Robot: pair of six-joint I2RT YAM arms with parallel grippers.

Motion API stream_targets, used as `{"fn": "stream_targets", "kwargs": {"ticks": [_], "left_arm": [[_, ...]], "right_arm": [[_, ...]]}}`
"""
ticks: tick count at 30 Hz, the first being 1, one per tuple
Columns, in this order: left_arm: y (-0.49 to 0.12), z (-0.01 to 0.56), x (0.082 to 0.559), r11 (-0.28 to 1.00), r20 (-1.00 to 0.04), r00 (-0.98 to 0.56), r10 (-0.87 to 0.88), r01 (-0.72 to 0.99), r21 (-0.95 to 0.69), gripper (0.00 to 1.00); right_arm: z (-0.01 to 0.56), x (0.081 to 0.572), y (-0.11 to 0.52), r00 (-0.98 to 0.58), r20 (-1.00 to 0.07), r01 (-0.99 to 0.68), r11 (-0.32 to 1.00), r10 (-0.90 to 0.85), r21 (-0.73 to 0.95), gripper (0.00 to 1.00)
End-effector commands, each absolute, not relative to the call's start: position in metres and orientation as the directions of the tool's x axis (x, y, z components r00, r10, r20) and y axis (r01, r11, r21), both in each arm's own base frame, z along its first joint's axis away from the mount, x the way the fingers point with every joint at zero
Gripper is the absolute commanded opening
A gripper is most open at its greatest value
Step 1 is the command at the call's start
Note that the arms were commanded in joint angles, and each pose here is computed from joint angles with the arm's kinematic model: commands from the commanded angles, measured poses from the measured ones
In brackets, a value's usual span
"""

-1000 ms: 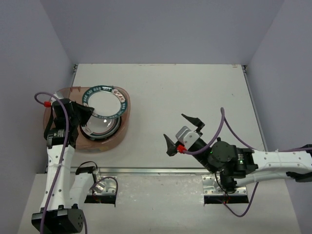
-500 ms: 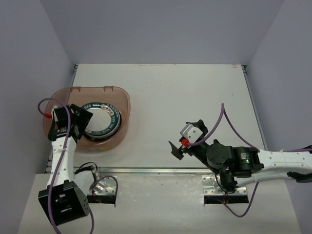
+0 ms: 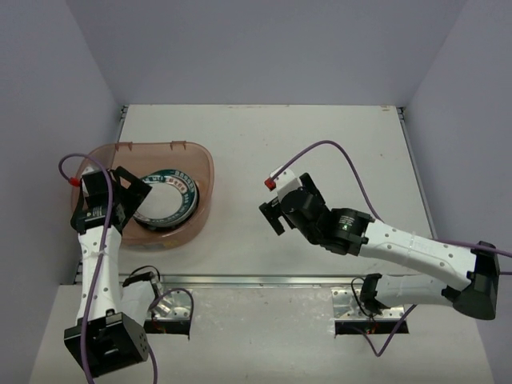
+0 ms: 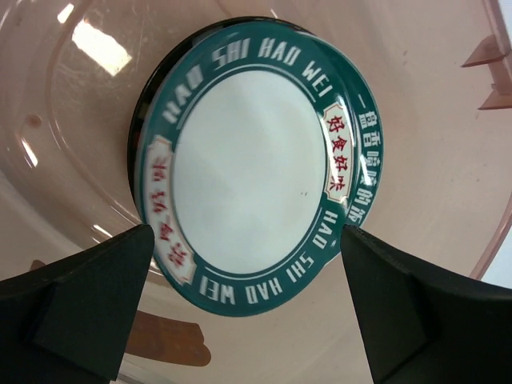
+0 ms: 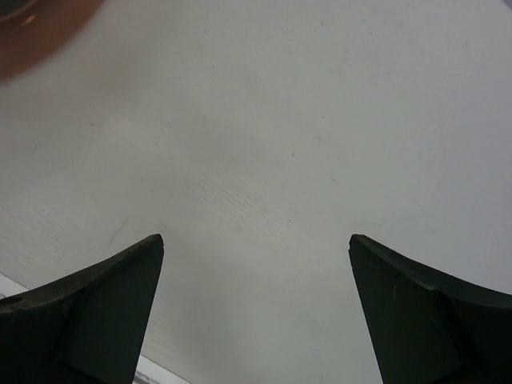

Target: Place the plates into the plastic bin on the countertop

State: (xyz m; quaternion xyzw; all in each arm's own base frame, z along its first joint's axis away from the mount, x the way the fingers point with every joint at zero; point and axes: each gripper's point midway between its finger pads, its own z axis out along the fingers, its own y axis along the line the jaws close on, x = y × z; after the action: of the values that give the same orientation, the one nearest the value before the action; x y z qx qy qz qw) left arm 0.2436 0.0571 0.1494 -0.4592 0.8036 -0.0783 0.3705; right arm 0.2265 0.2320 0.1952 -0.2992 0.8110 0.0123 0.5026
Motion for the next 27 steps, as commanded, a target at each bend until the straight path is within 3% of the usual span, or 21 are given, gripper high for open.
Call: {"fn": "stream_targets", "kwargs": {"ticks": [1,5,10,14,18,22,27], "left_arm": [[0.060,0.156,0.240,0.636,-0.552,-0.380,-0.742,-0.659,-0.402,1.00],[0.060,0.148,0.235,0.649,-0.526,-0.428,-0.735,-0.668,-0.364,1.00],[0.060,0.169,0.242,0.708,-0.594,-0.432,-0.679,-0.599,-0.374,1.00],[0.047,0.189,0.257,0.777,-0.623,-0.476,-0.621,-0.477,-0.410,1.00],[0.026,0.216,0.274,0.826,-0.640,-0.523,-0.563,-0.387,-0.410,1.00],[0.058,0.232,0.258,0.804,-0.702,-0.465,-0.539,-0.533,-0.264,1.00],[0.088,0.205,0.241,0.637,-0.696,-0.341,-0.632,-0.740,-0.216,1.00]], "right_arm": [[0.208,0.239,0.247,-0.400,-0.865,-0.502,0.862,-0.304,-0.070,0.99],[0.214,0.241,0.244,-0.397,-0.873,-0.485,0.872,-0.284,-0.063,0.99],[0.229,0.258,0.215,-0.402,-0.866,-0.377,0.916,-0.297,-0.140,0.99],[0.246,0.280,0.208,-0.437,-0.881,-0.392,0.920,-0.181,0.006,0.99],[0.253,0.321,0.171,-0.509,-0.860,-0.282,0.952,-0.044,0.118,0.99],[0.264,0.310,0.159,-0.463,-0.887,-0.264,0.954,0.006,0.144,0.99],[0.256,0.296,0.158,-0.469,-0.883,-0.288,0.943,0.015,0.168,0.99]]}}
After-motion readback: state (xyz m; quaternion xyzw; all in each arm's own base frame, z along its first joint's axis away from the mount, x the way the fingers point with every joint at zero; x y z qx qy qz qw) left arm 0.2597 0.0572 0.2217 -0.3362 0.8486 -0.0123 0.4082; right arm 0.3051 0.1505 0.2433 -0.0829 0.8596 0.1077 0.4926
